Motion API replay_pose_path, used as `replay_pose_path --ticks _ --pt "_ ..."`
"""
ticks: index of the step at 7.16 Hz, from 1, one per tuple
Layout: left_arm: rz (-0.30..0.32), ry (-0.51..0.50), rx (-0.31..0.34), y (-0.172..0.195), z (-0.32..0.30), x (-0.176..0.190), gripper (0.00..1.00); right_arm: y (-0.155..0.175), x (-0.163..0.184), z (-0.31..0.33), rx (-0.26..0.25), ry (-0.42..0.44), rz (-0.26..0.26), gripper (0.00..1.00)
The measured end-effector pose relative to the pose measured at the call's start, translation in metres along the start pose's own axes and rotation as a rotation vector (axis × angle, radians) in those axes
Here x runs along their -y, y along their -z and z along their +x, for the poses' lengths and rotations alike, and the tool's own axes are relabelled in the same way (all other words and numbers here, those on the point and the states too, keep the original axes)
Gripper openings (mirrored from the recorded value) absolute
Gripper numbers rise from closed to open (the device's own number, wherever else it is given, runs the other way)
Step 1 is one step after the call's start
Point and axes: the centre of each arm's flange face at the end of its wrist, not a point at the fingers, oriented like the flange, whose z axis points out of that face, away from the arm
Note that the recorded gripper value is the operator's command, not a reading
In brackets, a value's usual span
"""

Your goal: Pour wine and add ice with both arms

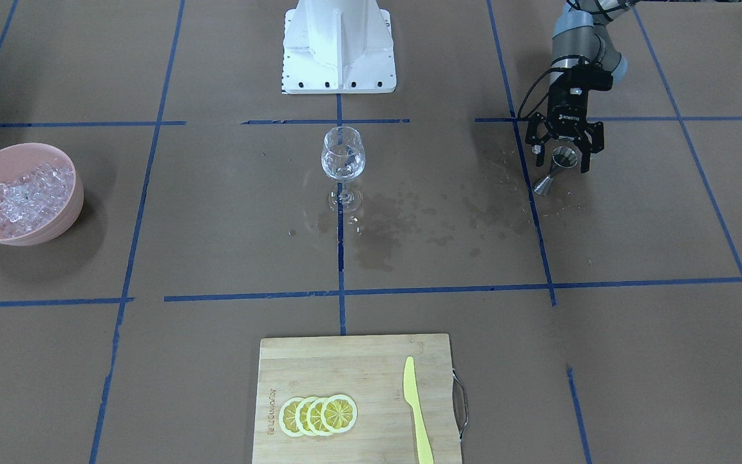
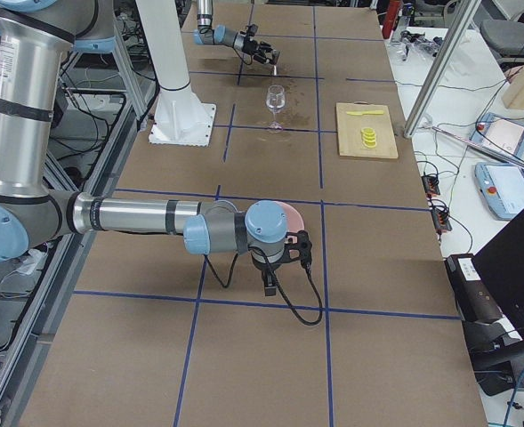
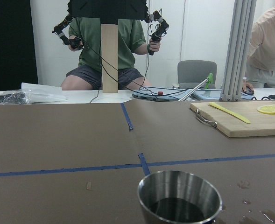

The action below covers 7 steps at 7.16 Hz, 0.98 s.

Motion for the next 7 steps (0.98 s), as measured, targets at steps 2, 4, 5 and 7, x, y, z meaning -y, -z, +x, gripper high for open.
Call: replay_pose_path --ticks 2,4,5,7 --pt "0.01 -0.002 0.011 -0.011 0.006 -0.009 0.85 0.0 0.0 0.0 0.0 -0.001 0.0 1.0" --pt "0.013 -0.007 0.017 -0.015 0.007 -0.013 0.73 0.0 0.0 0.0 0.0 -0.001 0.0 1.0" --pt "0.013 -0.011 0.019 -0.016 0.006 -0.014 0.66 0.0 0.0 0.0 0.0 -0.002 0.0 1.0" --pt "0.012 -0.024 0.019 -0.017 0.005 -0.015 0.3 0.0 0.0 0.0 0.0 -0.003 0.001 1.0"
